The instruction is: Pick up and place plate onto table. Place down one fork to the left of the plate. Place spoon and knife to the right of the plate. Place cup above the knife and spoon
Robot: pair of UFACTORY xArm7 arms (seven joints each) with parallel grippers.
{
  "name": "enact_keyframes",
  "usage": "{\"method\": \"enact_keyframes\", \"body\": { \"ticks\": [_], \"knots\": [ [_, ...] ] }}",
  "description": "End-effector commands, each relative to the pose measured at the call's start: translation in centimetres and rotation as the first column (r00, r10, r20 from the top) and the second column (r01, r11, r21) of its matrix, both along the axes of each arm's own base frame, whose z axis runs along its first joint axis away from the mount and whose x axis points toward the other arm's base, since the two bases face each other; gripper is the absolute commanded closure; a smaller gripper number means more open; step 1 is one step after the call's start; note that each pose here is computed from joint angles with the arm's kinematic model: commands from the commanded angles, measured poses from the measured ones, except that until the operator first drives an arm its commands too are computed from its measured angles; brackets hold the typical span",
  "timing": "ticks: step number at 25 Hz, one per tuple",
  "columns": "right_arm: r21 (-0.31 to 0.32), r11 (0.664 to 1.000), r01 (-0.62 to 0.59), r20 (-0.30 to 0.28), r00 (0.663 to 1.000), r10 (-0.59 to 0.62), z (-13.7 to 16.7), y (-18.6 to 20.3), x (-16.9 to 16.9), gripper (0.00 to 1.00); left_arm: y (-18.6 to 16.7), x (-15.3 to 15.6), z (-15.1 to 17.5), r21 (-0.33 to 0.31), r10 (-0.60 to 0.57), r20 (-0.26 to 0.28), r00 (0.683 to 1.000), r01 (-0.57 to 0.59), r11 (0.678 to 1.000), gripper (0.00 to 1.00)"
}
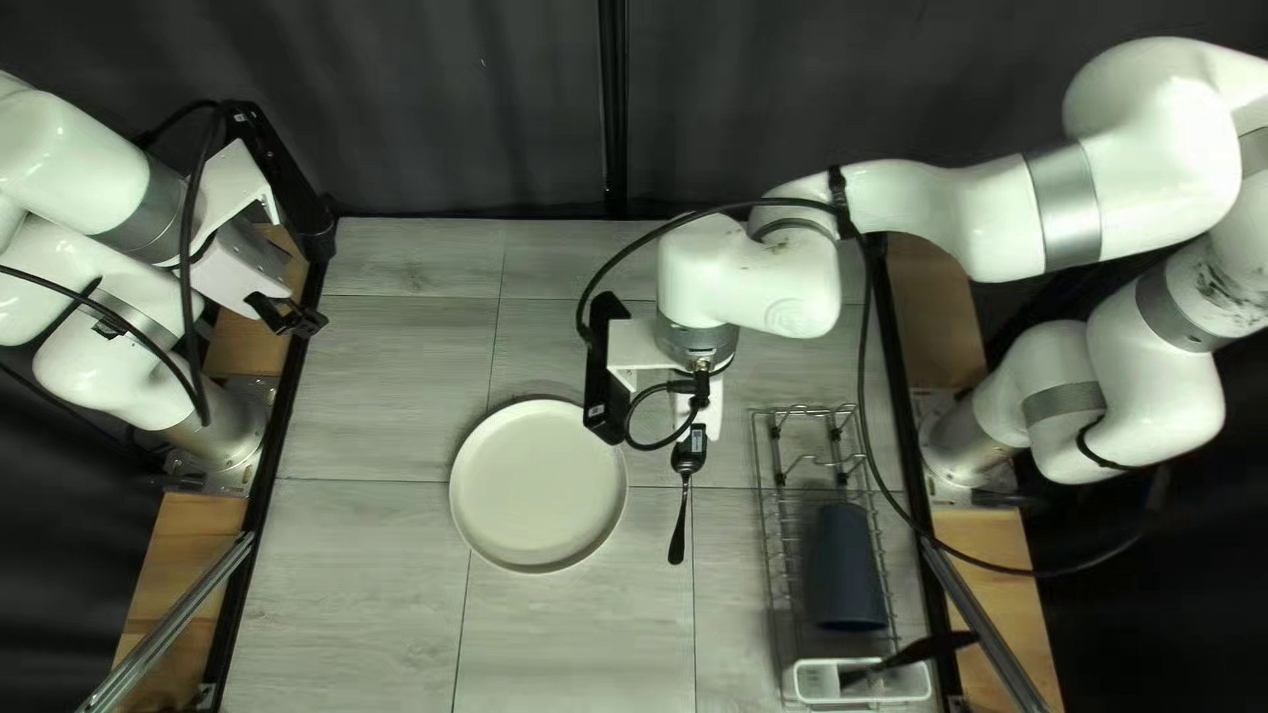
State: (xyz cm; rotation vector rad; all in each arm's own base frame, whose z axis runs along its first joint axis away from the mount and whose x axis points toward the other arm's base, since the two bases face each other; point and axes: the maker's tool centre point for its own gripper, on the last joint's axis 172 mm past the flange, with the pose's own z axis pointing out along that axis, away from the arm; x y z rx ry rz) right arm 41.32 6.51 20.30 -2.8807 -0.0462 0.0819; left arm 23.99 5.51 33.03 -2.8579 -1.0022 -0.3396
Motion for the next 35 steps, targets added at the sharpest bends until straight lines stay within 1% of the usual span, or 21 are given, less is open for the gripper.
{"method": "enact_keyframes", "body": {
  "ticks": [1,2,3,5,6,8,11,14,22,26,31,35],
  "knots": [
    [0.044,0.992,-0.121,-0.062,0.990,0.124,-3.5,-1.0,1.4,1.00,0.0,0.0,0.0,0.000,0.000,0.000,1.000,0.000,1.000,0.00],
    [0.058,0.989,-0.134,-0.066,0.988,0.138,-3.7,-1.3,1.7,1.00,0.0,0.0,0.0,0.000,0.000,0.000,1.000,0.000,1.000,0.00],
    [0.091,0.983,-0.161,-0.069,0.983,0.168,-4.0,-2.0,2.1,1.00,0.0,0.0,0.0,0.000,0.000,0.000,1.000,0.000,1.000,0.00],
    [0.131,0.975,-0.182,-0.062,0.980,0.191,-4.5,-2.8,2.7,1.00,0.0,0.0,0.0,0.000,0.000,0.000,1.000,0.000,1.000,0.00],
    [0.159,0.968,-0.195,-0.050,0.978,0.205,-5.0,-3.6,3.1,1.00,0.0,0.0,0.0,0.000,0.000,0.000,1.000,0.000,1.000,0.00],
    [0.189,0.960,-0.205,-0.031,0.976,0.215,-5.4,-4.3,3.4,1.00,0.0,0.0,0.0,0.000,0.000,0.000,1.000,0.000,1.000,0.00],
    [0.219,0.954,-0.204,0.005,0.978,0.208,-5.9,-5.5,3.8,1.00,0.0,0.0,0.0,0.000,0.000,0.000,1.000,0.000,1.000,0.00],
    [0.235,0.950,-0.204,0.025,0.979,0.204,-6.7,-6.1,4.0,1.00,0.0,0.0,0.0,0.000,0.000,0.000,1.000,0.000,1.000,0.00],
    [0.270,0.937,-0.221,0.037,0.975,0.219,-8.3,-7.6,4.0,1.00,0.0,0.0,0.0,0.000,0.000,0.000,1.000,0.000,1.000,0.00],
    [0.294,0.931,-0.215,0.055,0.976,0.209,-9.4,-8.6,3.8,1.00,0.0,0.0,0.0,0.000,0.000,0.000,1.000,0.000,1.000,0.00],
    [0.311,0.927,-0.211,0.080,0.977,0.196,-10.4,-9.1,3.1,1.00,0.0,0.0,0.0,0.000,0.000,0.000,1.000,0.000,1.000,0.00],
    [0.321,0.925,-0.205,0.088,0.978,0.187,-10.8,-9.0,3.0,1.00,0.0,0.0,0.0,0.000,0.000,0.000,1.000,0.000,1.000,0.00]
  ]
}}
